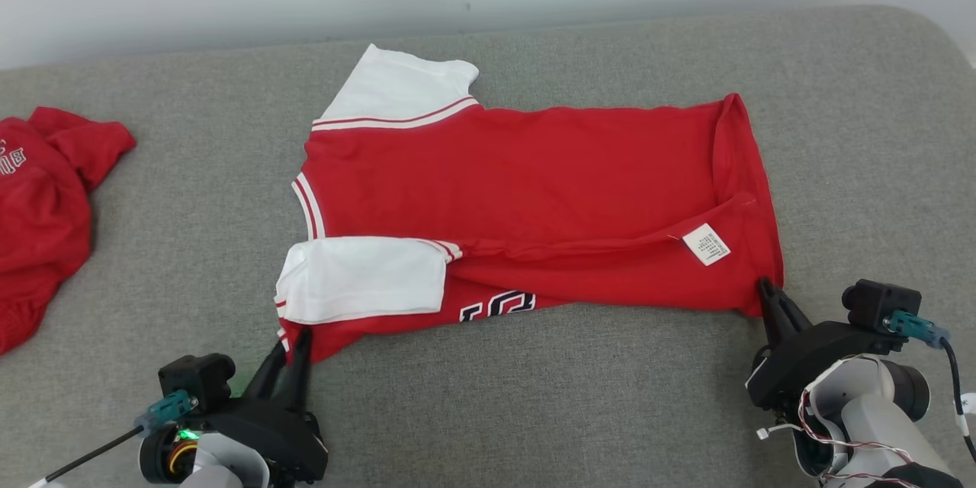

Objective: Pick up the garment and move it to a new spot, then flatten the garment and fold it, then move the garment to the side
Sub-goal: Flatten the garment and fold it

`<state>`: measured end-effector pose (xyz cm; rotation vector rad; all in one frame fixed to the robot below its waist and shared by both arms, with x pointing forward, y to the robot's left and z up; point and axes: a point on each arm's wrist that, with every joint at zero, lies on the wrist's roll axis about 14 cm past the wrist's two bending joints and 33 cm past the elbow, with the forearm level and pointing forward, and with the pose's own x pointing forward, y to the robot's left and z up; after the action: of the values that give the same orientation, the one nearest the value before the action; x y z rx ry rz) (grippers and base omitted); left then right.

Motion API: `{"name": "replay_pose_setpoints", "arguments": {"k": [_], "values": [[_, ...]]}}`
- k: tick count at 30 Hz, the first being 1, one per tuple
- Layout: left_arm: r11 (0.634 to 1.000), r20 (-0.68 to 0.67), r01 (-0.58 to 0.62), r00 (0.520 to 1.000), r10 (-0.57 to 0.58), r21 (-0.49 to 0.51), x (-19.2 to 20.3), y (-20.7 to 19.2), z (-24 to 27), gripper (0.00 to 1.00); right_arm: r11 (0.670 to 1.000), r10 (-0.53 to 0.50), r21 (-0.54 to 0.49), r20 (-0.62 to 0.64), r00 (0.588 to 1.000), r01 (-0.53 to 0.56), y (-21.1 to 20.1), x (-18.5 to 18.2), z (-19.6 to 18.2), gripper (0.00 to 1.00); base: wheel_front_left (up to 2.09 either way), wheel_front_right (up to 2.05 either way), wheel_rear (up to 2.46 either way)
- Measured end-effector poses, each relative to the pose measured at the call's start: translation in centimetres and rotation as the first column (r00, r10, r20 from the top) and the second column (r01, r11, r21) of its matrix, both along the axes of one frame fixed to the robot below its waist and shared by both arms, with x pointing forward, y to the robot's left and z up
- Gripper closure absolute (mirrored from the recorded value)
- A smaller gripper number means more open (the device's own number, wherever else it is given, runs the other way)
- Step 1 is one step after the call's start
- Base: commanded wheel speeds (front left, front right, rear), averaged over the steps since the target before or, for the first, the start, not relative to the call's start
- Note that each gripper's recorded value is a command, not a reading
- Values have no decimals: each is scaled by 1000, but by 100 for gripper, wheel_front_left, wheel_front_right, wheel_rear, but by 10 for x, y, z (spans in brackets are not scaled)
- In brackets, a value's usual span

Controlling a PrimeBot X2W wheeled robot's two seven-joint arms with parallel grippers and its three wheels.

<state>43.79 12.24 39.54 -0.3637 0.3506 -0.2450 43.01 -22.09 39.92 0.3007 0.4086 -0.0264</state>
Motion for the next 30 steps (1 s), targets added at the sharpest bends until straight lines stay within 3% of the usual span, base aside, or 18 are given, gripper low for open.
{"name": "replay_pose_setpoints", "arguments": {"k": [6,14,27,28,29,30], "values": [[1000,43,-30,999,30,-5,-2,12,16,100,1000,-19,15,81,997,17,-5,0,19,100,0,0,0],[999,89,-48,995,49,-19,-29,26,31,100,999,-16,44,129,992,10,-11,-30,36,100,0,0,0],[996,32,-65,997,67,-52,-77,19,17,100,995,-59,80,21,998,58,-24,-92,12,100,0,0,0],[997,24,-63,998,64,-52,-80,18,15,82,995,-63,80,10,998,62,-24,-96,9,57,0,0,0],[996,19,-67,998,68,-52,-82,18,13,33,994,-69,83,4,998,68,-24,-98,8,12,0,0,0],[996,14,-71,997,72,-54,-83,17,12,0,993,-74,88,3,997,74,-23,-100,7,0,0,0,0]]}}
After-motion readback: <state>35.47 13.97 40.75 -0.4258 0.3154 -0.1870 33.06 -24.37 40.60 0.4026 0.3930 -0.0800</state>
